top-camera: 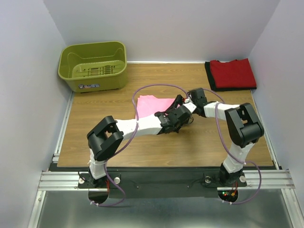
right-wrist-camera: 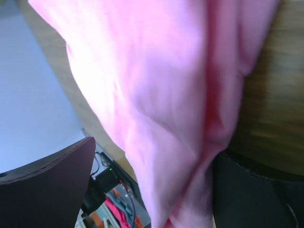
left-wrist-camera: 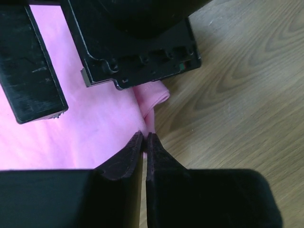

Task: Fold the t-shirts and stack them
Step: Neatly place the folded tshirt to the corner

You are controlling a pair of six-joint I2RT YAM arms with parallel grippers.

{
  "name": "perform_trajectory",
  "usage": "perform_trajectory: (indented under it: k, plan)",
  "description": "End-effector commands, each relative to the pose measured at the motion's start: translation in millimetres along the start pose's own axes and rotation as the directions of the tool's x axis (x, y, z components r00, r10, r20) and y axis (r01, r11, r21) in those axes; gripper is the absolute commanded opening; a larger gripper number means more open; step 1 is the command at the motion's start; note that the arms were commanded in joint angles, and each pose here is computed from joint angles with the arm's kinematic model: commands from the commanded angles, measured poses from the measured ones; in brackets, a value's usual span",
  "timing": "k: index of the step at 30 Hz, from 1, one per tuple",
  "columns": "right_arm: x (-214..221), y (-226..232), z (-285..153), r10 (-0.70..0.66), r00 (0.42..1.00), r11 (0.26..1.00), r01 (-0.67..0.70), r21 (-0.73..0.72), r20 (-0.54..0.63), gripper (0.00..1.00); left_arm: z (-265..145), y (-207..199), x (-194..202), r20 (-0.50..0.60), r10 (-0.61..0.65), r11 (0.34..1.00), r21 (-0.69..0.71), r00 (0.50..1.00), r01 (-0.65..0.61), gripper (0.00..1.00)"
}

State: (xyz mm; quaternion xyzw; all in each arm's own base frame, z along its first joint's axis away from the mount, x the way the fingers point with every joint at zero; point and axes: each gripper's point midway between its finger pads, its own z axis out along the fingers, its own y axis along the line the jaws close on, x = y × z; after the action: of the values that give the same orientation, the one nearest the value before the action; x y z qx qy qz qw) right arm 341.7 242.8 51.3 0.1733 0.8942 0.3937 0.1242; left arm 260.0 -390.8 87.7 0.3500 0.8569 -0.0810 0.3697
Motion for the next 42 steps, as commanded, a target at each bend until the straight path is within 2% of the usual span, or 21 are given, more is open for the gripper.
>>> perform_trajectory:
  k: [1,3,6,8,9,11,13,15,18,19,20,21,23,26,30,33,34,36,38,41,42]
  plan:
    - [15,-16,25,0.014,0.999,0.999,-0.011,0.052,-0.046,0.93,-17,-6,-26,0.089,-0.044,0.998,0.053,0.995,0.039,0.07]
    - [12,-13,29,-0.009,0.999,0.999,0.010,0.035,-0.035,0.90,-18,-8,-27,0.095,-0.049,0.997,0.061,0.994,0.043,0.07]
    - [10,-17,31,-0.037,0.999,0.998,0.038,0.044,-0.029,0.75,-19,-11,-30,0.102,-0.060,0.995,0.080,0.993,0.052,0.07]
    - [9,-19,31,-0.057,0.998,0.997,0.058,0.051,-0.024,0.59,-19,-13,-32,0.105,-0.068,0.994,0.090,0.992,0.058,0.08]
    - [7,-21,31,-0.072,0.997,0.996,0.073,0.056,-0.020,0.45,-21,-15,-35,0.111,-0.074,0.993,0.099,0.991,0.063,0.09]
    - [7,-23,32,-0.084,0.996,0.994,0.085,0.067,-0.013,0.29,-24,-15,-39,0.122,-0.086,0.992,0.104,0.989,0.074,0.10]
    - [5,-28,32,-0.112,0.994,0.990,0.113,0.082,-0.008,0.09,-29,-13,-44,0.137,-0.104,0.990,0.109,0.985,0.089,0.16]
    - [3,-30,32,-0.133,0.991,0.987,0.133,0.094,-0.001,0.00,-36,-8,-51,0.159,-0.134,0.987,0.112,0.978,0.117,0.27]
    - [-4,-38,27,-0.199,0.980,0.968,0.195,0.157,0.008,0.00,-49,10,-62,0.195,-0.184,0.982,0.083,0.963,0.171,0.50]
    - [-12,-33,25,-0.227,0.974,0.962,0.220,0.164,0.023,0.00,-56,26,-67,0.214,-0.224,0.975,0.054,0.951,0.218,0.62]
    - [-11,-40,23,-0.245,0.969,0.952,0.238,0.193,0.013,0.01,-55,27,-64,0.204,-0.221,0.975,0.049,0.954,0.215,0.62]
    - [-15,-42,20,-0.289,0.957,0.933,0.283,0.223,-0.005,0.00,-62,49,-68,0.221,-0.267,0.963,0.027,0.938,0.268,0.75]
    - [-36,-41,14,-0.343,0.939,0.902,0.323,0.288,0.022,0.00,-69,72,-70,0.232,-0.312,0.948,0.015,0.922,0.317,0.84]
    - [-57,-55,-2,-0.414,0.910,0.837,0.376,0.397,0.010,0.00,-93,124,-77,0.307,-0.352,0.926,-0.020,0.884,0.376,0.86]
    - [-112,-49,-36,-0.520,0.854,0.749,0.437,0.498,0.033,0.01,-128,210,-65,0.417,-0.331,0.876,-0.197,0.846,0.440,0.93]
    - [-150,-50,-59,-0.578,0.814,0.675,0.444,0.590,0.049,0.00,-140,249,-52,0.461,-0.330,0.831,-0.272,0.824,0.485,0.94]
    - [-174,-43,-76,-0.625,0.778,0.624,0.451,0.639,0.062,0.01,-144,263,-42,0.486,-0.329,0.800,-0.312,0.809,0.513,0.94]
    - [-201,-49,-91,-0.652,0.756,0.559,0.429,0.710,0.057,0.01,-148,284,-16,0.496,-0.334,0.742,-0.386,0.801,0.548,0.94]
    - [-230,-42,-115,-0.718,0.696,0.442,0.427,0.789,0.025,0.01,-150,296,-7,0.518,-0.344,0.707,-0.407,0.783,0.579,0.95]
    - [-261,-46,-138,-0.760,0.649,0.306,0.402,0.863,-0.033,0.01,-150,311,5,0.508,-0.343,0.668,-0.460,0.790,0.585,0.98]
    - [-277,-44,-146,-0.767,0.641,0.291,0.374,0.880,-0.019,0.01,-151,316,6,0.508,-0.338,0.652,-0.480,0.792,0.586,0.98]
